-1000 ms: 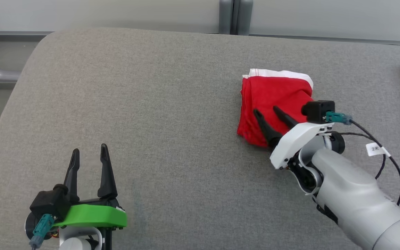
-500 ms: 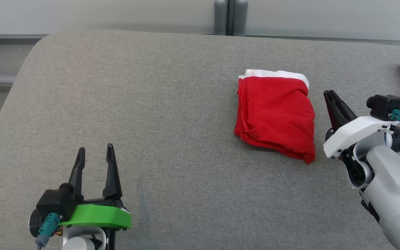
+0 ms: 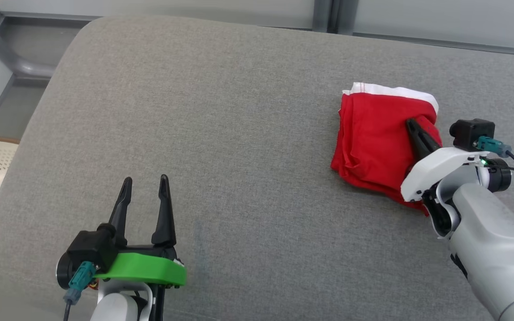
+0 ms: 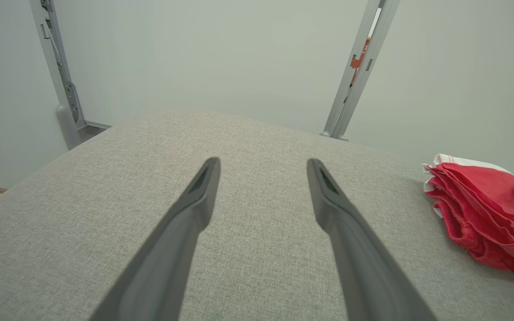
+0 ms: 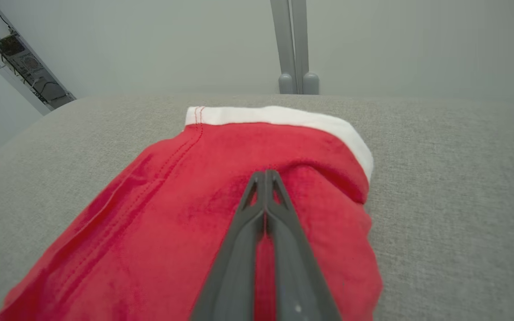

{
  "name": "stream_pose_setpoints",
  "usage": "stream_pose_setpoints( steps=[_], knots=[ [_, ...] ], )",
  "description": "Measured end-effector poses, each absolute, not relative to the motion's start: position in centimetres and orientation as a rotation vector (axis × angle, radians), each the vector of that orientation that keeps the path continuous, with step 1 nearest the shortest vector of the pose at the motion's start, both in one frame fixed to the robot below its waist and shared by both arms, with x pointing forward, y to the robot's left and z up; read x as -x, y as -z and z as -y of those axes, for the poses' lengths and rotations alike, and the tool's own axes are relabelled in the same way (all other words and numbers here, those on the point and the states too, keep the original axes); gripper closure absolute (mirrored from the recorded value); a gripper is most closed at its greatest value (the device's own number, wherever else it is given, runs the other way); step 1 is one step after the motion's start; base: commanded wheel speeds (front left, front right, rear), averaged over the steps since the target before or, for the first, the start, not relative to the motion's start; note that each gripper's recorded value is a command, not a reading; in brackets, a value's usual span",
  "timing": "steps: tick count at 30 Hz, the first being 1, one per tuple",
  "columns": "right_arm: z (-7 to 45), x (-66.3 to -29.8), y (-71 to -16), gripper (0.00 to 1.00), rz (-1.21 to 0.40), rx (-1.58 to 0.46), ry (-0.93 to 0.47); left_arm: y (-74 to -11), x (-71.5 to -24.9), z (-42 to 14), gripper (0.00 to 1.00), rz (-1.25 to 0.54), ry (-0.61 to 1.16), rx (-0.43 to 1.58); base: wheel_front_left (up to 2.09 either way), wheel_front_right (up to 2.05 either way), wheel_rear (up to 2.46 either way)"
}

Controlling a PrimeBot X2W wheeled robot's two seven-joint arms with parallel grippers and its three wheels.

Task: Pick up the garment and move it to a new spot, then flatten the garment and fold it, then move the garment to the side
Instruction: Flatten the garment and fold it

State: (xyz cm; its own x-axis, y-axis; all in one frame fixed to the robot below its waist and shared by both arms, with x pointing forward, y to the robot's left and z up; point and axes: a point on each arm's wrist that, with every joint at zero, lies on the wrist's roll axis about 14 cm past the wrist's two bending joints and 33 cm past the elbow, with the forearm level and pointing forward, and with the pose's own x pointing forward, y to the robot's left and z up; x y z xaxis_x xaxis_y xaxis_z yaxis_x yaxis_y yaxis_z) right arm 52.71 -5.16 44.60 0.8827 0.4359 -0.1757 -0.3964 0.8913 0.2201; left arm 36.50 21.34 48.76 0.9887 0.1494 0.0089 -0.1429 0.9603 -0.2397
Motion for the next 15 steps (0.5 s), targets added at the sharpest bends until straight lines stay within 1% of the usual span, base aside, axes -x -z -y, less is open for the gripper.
stream_pose_setpoints(
  steps=[5, 11, 15],
  knots=[
    [0.9, -51.7, -43.3, 1.00, -0.267, -0.209, -0.509, -48.4, -36.0, -22.0, 0.00, 0.015, -0.180, 0.250, 0.00, 0.00, 0.00],
    [-4.7, -48.6, -42.6, 1.00, -0.303, -0.254, -0.635, -48.1, -35.8, -22.3, 0.00, 0.005, -0.194, 0.250, 0.00, 0.00, 0.00],
    [-5.9, -47.7, -43.5, 1.00, -0.281, -0.279, -0.669, -48.2, -36.0, -22.0, 0.00, 0.007, -0.189, 0.250, 0.00, 0.00, 0.00]
  ],
)
